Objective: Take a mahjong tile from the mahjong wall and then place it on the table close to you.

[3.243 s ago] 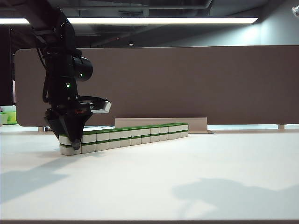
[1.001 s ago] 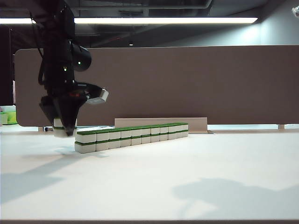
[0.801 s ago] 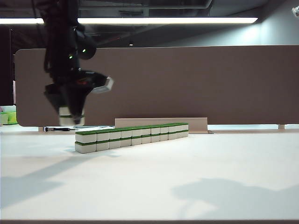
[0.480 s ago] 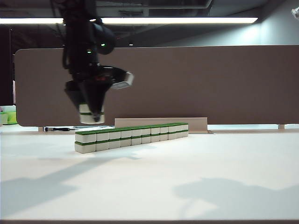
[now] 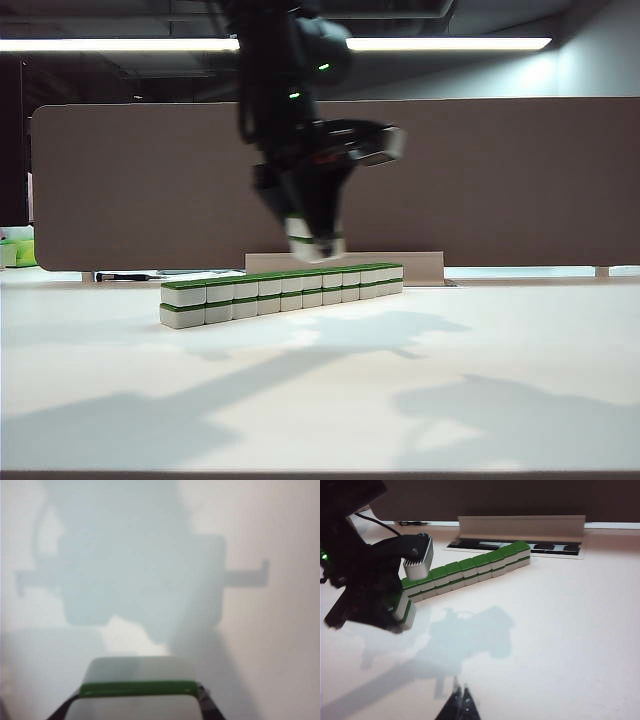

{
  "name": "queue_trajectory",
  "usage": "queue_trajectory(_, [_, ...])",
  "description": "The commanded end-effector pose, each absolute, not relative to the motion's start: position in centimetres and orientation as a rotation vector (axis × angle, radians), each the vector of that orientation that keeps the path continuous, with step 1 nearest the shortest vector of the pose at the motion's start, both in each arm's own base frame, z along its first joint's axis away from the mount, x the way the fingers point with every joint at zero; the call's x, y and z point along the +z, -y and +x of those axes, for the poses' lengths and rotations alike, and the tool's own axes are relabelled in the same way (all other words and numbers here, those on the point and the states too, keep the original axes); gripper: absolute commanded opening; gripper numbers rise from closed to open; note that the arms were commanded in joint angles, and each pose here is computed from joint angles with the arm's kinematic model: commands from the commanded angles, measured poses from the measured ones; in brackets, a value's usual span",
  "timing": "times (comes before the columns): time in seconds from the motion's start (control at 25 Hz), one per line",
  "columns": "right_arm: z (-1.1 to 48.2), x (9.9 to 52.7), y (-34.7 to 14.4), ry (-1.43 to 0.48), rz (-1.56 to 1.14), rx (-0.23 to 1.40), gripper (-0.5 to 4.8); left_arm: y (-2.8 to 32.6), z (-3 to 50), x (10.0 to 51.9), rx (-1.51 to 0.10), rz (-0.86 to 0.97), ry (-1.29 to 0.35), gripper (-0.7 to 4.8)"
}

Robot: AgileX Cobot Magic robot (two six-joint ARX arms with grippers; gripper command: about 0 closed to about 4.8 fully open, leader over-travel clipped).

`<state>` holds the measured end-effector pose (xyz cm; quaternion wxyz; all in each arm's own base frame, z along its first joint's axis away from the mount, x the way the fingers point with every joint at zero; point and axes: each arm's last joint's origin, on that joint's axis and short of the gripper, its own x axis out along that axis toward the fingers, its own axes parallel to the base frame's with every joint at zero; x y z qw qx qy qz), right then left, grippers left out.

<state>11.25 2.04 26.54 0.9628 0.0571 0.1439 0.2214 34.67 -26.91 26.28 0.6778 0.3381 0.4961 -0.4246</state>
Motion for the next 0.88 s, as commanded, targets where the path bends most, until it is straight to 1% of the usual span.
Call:
queue_trajectory(0.04, [11.3,26.8,-1.9,-0.270,0.104,0.406,-0.01,28.9,33.1,26.7,-1.031,0.822,-1.053,2.14])
queue_trajectory(0.2, [11.3,26.8,-1.9,-0.269,0.104,0.405,-0.01,32.0,30.8,25.3,-1.120,0.902,-1.055,2.13])
queue_trajectory(0.36, [11.3,26.8,-1.9,-0.268,0.103,0.400,-0.01,32.7,30.4,23.4,-1.169,0.967,-1.105,2.13])
queue_trajectory(0.44, [11.3,26.8,-1.8,-0.267,0.100,0.369,-0.01,32.9,30.5,22.1,-1.172,0.977,-1.157,2.13])
queue_trajectory(0.52, [11.4,26.8,-1.8,-0.266,0.098,0.360,-0.01,33.0,30.5,21.7,-1.176,0.976,-1.169,2.13])
queue_trajectory(0.72, [11.4,26.9,-1.8,-0.253,0.097,0.360,-0.01,34.2,30.4,21.5,-1.198,0.966,-1.093,2.14])
queue_trajectory(0.88, [11.4,26.9,-1.7,-0.251,0.092,0.318,-0.01,34.8,29.9,21.1,-1.223,0.968,-1.093,2.13])
